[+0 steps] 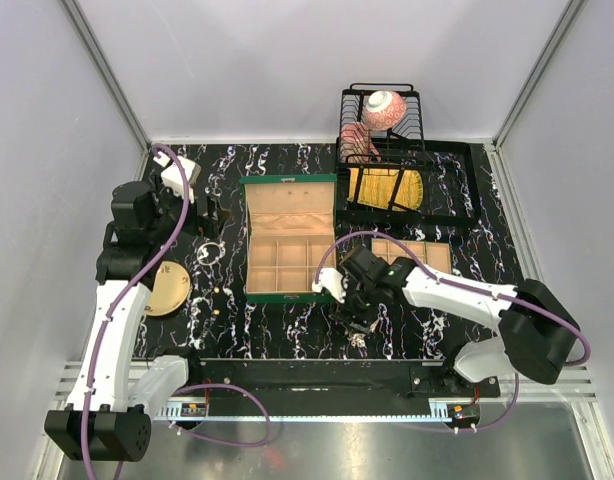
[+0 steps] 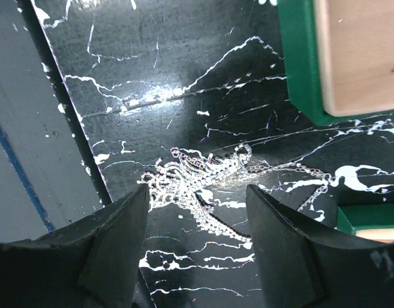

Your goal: Organize the mixed jewelry

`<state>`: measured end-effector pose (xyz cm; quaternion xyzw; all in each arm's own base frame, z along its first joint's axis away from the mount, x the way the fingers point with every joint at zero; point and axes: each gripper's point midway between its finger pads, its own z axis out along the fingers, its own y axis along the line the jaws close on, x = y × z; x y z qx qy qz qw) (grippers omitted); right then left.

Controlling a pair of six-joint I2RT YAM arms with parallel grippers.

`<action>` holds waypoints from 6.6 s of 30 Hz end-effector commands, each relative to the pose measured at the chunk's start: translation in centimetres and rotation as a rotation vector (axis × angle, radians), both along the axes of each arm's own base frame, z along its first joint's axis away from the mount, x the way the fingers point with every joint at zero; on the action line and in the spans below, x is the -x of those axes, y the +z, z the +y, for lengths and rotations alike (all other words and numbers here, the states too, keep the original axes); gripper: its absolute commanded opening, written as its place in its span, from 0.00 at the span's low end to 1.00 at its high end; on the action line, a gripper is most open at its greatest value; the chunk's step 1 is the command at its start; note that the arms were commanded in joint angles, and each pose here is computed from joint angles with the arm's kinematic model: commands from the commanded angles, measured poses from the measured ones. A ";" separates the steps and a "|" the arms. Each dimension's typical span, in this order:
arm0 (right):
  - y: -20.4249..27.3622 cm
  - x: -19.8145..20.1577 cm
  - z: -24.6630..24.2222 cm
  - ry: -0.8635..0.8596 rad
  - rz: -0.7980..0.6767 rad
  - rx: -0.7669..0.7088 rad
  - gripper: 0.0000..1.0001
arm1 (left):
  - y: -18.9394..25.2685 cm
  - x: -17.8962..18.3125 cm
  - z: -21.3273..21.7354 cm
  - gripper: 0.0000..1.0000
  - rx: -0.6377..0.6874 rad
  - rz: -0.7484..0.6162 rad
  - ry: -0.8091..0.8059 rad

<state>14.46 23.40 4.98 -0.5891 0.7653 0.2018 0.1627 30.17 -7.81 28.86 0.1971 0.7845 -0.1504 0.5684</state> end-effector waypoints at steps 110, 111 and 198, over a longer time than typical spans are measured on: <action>-5.2 -0.3 0.6 -0.013 -0.007 0.240 0.40 | -3.6 -0.2 -3.1 0.99 -0.044 -0.039 -0.138; -5.2 -0.4 0.5 -0.016 -0.013 0.246 0.39 | -3.5 -0.2 -3.1 0.99 -0.043 -0.040 -0.137; 24.2 -8.1 10.7 0.021 -0.300 -0.203 0.00 | -1.6 6.3 -17.6 0.97 0.202 -0.173 -0.827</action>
